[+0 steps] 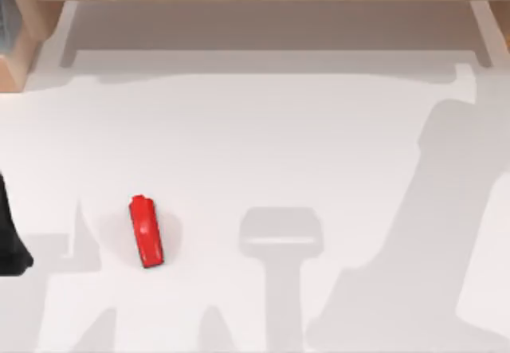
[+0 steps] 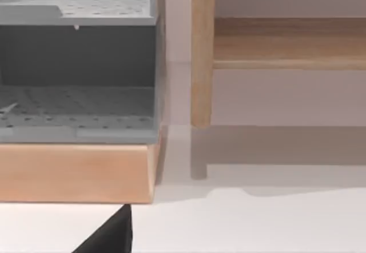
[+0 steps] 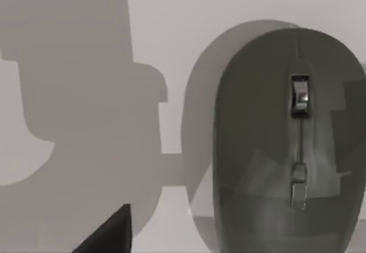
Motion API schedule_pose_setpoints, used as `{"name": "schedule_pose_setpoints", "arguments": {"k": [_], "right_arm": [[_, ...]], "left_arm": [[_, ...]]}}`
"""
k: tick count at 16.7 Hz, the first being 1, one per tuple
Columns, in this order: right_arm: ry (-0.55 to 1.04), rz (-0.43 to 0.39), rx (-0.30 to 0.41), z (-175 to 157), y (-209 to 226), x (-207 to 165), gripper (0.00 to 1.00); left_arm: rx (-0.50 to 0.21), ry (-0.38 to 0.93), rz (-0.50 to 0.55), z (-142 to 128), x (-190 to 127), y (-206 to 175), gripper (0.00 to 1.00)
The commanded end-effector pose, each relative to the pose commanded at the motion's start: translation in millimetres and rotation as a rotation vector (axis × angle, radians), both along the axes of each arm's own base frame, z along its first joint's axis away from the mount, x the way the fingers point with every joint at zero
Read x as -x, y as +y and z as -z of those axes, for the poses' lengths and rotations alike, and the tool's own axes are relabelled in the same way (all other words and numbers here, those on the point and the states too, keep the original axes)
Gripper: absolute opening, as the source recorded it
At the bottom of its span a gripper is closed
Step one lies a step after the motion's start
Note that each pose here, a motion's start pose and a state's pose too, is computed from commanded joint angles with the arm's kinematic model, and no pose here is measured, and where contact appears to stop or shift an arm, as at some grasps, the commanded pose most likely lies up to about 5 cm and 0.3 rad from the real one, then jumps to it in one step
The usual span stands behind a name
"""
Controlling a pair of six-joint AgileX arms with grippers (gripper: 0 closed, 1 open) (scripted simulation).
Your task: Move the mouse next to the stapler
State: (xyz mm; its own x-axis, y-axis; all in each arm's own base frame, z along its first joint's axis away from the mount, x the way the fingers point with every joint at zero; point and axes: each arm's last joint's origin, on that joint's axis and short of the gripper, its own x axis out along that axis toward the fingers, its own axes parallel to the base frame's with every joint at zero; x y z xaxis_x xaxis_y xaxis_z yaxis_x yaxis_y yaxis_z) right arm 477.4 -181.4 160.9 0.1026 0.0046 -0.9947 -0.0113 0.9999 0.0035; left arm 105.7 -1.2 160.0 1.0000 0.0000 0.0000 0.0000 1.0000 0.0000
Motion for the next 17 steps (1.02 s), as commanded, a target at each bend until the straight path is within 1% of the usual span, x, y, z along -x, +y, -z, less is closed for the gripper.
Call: {"name": "schedule_pose_setpoints", "arguments": {"k": [7,11,15,17], "right_arm": [[-0.003,0.0,0.002,12.6,1.4,-1.8,1.0],[0.0,0.0,0.0,25.6,2.0,-4.9,1.0],[0.0,0.0,0.0,25.6,2.0,-4.9,1.0],[0.0,0.0,0.0,25.6,2.0,-4.9,0.85]], "left_arm": [[0.0,0.0,0.0,0.0,0.0,0.0,1.0],[0.0,0.0,0.0,0.0,0.0,0.0,1.0],[0.0,0.0,0.0,0.0,0.0,0.0,1.0],[0.0,0.0,0.0,0.0,0.0,0.0,1.0]]}}
